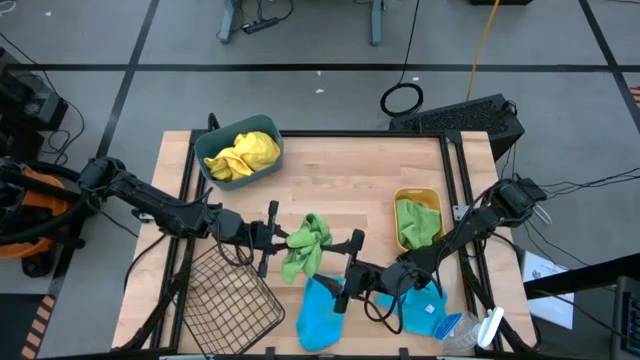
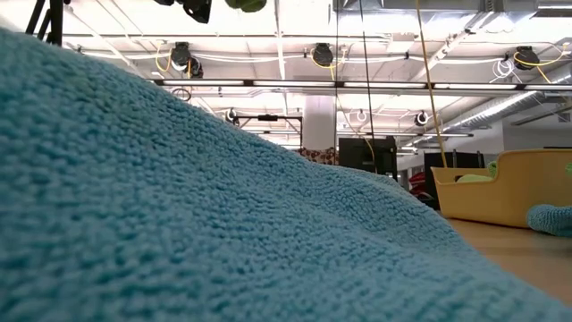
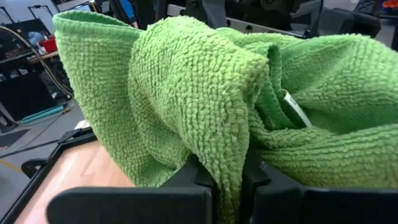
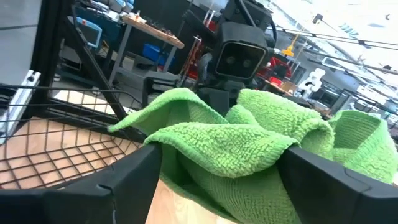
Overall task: Sort microfiber towel by color & place in baskets
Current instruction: Roll upper right green towel
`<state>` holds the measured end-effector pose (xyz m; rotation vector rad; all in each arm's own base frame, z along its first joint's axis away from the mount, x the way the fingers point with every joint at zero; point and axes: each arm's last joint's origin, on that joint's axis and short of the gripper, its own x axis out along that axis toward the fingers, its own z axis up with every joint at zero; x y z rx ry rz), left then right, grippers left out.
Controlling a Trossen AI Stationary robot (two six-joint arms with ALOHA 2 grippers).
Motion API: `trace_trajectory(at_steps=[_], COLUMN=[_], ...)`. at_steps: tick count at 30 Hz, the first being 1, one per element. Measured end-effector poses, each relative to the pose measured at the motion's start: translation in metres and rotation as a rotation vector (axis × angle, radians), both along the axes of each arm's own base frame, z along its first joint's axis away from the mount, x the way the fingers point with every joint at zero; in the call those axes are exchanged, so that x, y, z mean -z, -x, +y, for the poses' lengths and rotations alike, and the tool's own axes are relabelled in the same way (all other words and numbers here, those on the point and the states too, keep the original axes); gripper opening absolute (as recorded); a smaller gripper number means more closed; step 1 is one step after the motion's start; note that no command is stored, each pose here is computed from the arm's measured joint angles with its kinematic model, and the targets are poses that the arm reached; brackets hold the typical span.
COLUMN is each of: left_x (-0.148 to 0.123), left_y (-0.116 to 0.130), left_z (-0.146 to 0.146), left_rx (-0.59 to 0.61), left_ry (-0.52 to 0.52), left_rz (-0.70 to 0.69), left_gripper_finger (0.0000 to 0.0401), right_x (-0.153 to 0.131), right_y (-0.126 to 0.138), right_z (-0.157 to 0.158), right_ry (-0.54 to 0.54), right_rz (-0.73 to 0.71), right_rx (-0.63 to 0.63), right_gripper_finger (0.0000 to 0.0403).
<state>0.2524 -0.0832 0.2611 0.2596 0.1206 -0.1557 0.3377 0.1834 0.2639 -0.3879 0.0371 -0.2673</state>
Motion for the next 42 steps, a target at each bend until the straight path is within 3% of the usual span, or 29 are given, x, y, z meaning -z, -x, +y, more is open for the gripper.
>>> trace_trajectory(at_steps=[4, 19, 38, 42], left_x=[0.0000, 0.0000, 0.0003, 0.0000], left_y=[0.0000, 0.0000, 0.0000, 0.0000], left_z=[0.0001, 0.0000, 0.0001, 0.0001], left_rx=[-0.001, -0.001, 0.002, 0.001], left_ry=[0.000, 0.001, -0.020, -0.018], left_rz=[0.000, 0.000, 0.000, -0.003], left_gripper_finger=[0.0020, 0.0020, 0.0020, 0.0020], right_x=[0.0000, -0.0016, -0.0021, -0.0020], right_y=[0.0005, 0.0052, 0.0027, 0.0031], right_z=[-0.0020, 0.0062, 0.0015, 0.0000], right_ry=[0.003, 0.070, 0.037, 0.040], right_rz=[0.003, 0.010, -0.003, 0.001], right_rx=[0.064, 0.047, 0.064, 0.116], right_gripper_finger=[0.0306, 0.0305, 0.0305, 0.0304])
